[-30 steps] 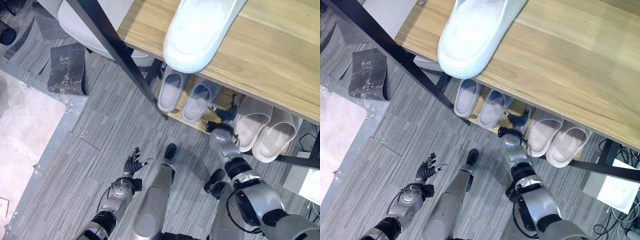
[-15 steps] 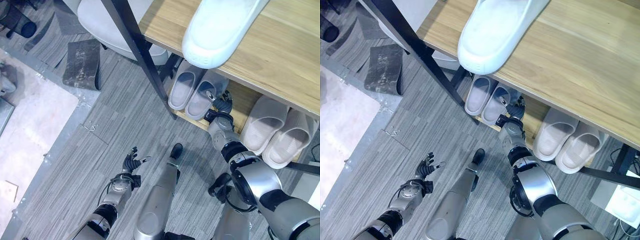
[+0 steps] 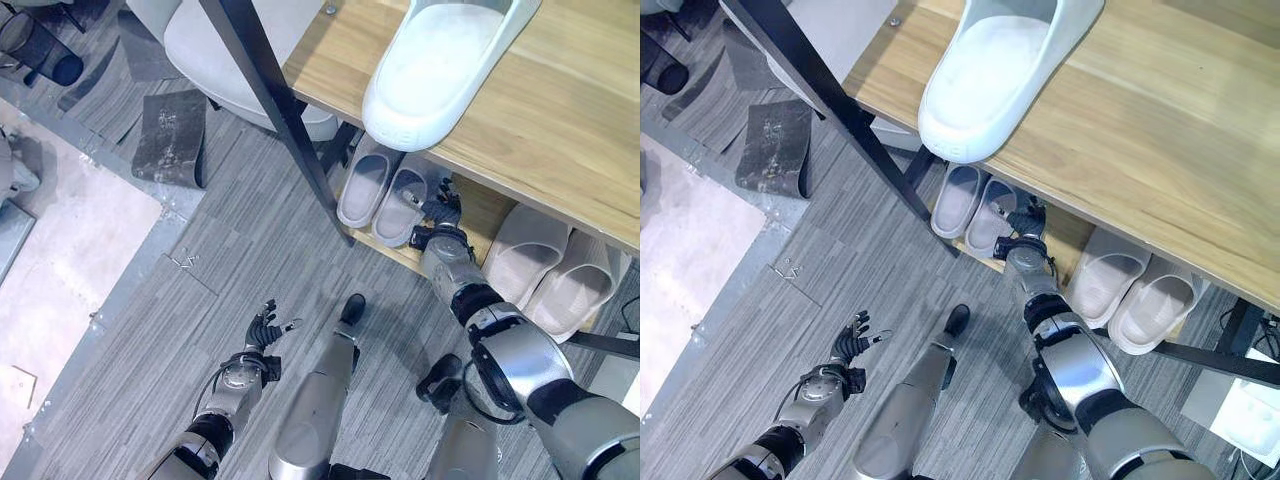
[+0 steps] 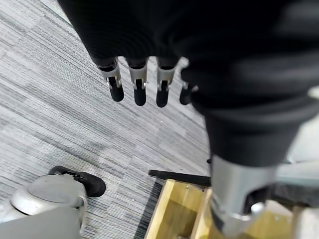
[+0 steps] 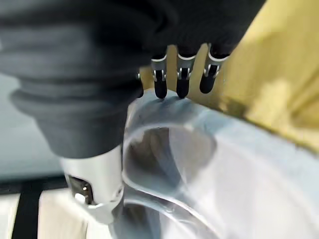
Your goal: Arrange the slippers neatly on the shoe rack.
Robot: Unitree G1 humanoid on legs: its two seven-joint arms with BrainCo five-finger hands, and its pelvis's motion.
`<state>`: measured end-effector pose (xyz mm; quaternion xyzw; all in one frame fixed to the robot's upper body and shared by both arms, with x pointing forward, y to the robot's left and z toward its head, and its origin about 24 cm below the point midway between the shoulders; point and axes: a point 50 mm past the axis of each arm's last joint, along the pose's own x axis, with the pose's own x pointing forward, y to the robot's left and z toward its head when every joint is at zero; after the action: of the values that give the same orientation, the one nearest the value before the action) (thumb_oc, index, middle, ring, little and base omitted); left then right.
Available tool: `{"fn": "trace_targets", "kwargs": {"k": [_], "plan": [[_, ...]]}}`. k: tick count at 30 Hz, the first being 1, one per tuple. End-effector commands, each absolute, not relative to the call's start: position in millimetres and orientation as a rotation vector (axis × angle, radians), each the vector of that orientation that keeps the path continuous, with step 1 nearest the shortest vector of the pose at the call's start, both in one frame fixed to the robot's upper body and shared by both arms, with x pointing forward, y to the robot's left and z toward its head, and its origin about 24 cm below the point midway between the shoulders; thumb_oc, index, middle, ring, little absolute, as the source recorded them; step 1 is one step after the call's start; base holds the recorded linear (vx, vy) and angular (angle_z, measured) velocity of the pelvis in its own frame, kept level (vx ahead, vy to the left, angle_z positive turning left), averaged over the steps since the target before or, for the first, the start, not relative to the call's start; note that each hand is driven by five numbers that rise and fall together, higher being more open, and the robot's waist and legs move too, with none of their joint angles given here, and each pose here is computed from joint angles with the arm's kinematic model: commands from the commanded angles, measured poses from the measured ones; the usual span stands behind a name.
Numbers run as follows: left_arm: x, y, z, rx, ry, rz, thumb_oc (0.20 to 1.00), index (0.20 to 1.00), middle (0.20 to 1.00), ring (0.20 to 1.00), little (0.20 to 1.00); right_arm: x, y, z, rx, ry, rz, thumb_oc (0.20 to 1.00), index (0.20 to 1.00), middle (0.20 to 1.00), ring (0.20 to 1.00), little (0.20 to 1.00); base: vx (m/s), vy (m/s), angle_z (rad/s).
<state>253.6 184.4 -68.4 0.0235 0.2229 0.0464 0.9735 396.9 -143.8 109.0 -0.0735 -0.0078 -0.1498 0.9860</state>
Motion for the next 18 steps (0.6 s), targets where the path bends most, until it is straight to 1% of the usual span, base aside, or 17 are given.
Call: {"fn": "trace_targets", "kwargs": {"k": [1, 2, 3, 4, 6, 8, 9, 10, 11, 12, 13, 14, 15, 16, 17, 18], "plan": [[255.3, 193.5, -65.1, 0.074, 0.421, 0.126, 1.0, 1.0, 1.0, 1.0, 1.0, 397.9, -144.2, 132.8, -0.298, -0.156, -0.301, 1.0, 1.0, 1.0, 1.0, 1.0, -0.01, 0.013, -0.13], [253.1, 196.0, -67.1, 0.075, 0.434, 0.137, 1.0, 1.0, 1.0, 1.0, 1.0, 392.0, -147.0, 121.0, -0.311, -0.134, -0.298, 1.0, 1.0, 1.0, 1.0, 1.0, 0.04, -0.011, -0.17], [252.9, 196.0, -67.2, 0.075, 0.435, 0.137, 1.0, 1.0, 1.0, 1.0, 1.0, 391.9, -147.0, 120.8, -0.311, -0.133, -0.298, 1.0, 1.0, 1.0, 1.0, 1.0, 0.08, -0.018, -0.3], [251.0, 197.2, -69.8, 0.07, 0.453, 0.148, 1.0, 1.0, 1.0, 1.0, 1.0, 385.8, -147.9, 105.8, -0.323, -0.099, -0.283, 1.0, 1.0, 1.0, 1.0, 1.0, 0.07, -0.017, -0.32], [247.3, 197.7, -73.2, 0.073, 0.469, 0.151, 1.0, 1.0, 1.0, 1.0, 1.0, 382.2, -149.2, 100.9, -0.324, -0.092, -0.269, 1.0, 1.0, 1.0, 1.0, 1.0, 0.08, -0.019, -0.19], [242.7, 197.3, -79.1, 0.056, 0.504, 0.163, 1.0, 1.0, 1.0, 1.0, 1.0, 368.7, -144.4, 79.5, -0.328, -0.056, -0.208, 1.0, 1.0, 1.0, 1.0, 1.0, 0.08, -0.014, -0.29], [242.5, 197.3, -79.2, 0.056, 0.505, 0.163, 1.0, 1.0, 1.0, 1.0, 1.0, 368.6, -144.5, 79.3, -0.328, -0.055, -0.208, 1.0, 1.0, 1.0, 1.0, 1.0, 0.09, -0.028, -0.41], [239.3, 194.0, -82.4, 0.051, 0.522, 0.153, 1.0, 1.0, 1.0, 1.0, 1.0, 352.1, -138.5, 63.7, -0.314, -0.043, -0.128, 1.0, 1.0, 1.0, 1.0, 1.0, 0.06, -0.022, -0.26], [239.1, 193.9, -82.6, 0.051, 0.522, 0.153, 1.0, 1.0, 1.0, 1.0, 1.0, 351.9, -138.7, 63.5, -0.314, -0.043, -0.128, 1.0, 1.0, 1.0, 1.0, 1.0, 0.13, -0.032, -0.19], [237.2, 192.1, -84.0, 0.045, 0.531, 0.144, 1.0, 1.0, 1.0, 1.0, 1.0, 332.3, -133.4, 46.6, -0.247, -0.015, -0.056, 1.0, 1.0, 1.0, 1.0, 1.0, 0.07, -0.005, -0.15], [237.1, 192.0, -84.1, 0.045, 0.531, 0.144, 1.0, 1.0, 1.0, 1.0, 1.0, 332.1, -133.6, 46.5, -0.247, -0.014, -0.057, 1.0, 1.0, 1.0, 1.0, 1.0, 0.12, -0.018, -0.28], [239.0, 190.5, -81.7, 0.072, 0.518, 0.108, 1.0, 1.0, 1.0, 1.0, 1.0, 312.4, -135.0, 44.1, -0.187, -0.045, 0.039, 1.0, 1.0, 1.0, 1.0, 1.0, 0.05, -0.008, -0.32], [238.4, 190.2, -82.2, 0.072, 0.52, 0.107, 1.0, 1.0, 1.0, 1.0, 1.0, 311.7, -135.5, 43.6, -0.187, -0.043, 0.039, 1.0, 1.0, 1.0, 1.0, 1.0, 0.07, -0.011, -0.33], [239.0, 192.4, -79.0, 0.099, 0.5, 0.09, 1.0, 1.0, 1.0, 1.0, 1.0, 299.1, -138.0, 43.9, -0.16, -0.064, 0.095, 1.0, 1.0, 1.0, 1.0, 1.0, 0.09, -0.018, -0.27], [238.3, 194.0, -74.0, 0.146, 0.47, 0.024, 1.0, 1.0, 1.0, 1.0, 1.0, 276.7, -147.0, 43.9, -0.206, -0.089, 0.209, 1.0, 1.0, 1.0, 1.0, 1.0, 0.12, -0.034, -0.27], [237.1, 194.5, -71.3, 0.165, 0.453, -0.007, 1.0, 1.0, 1.0, 1.0, 1.0, 265.7, -148.6, 44.3, -0.2, -0.092, 0.263, 1.0, 1.0, 1.0, 1.0, 1.0, 0.1, -0.035, -0.23]]}}
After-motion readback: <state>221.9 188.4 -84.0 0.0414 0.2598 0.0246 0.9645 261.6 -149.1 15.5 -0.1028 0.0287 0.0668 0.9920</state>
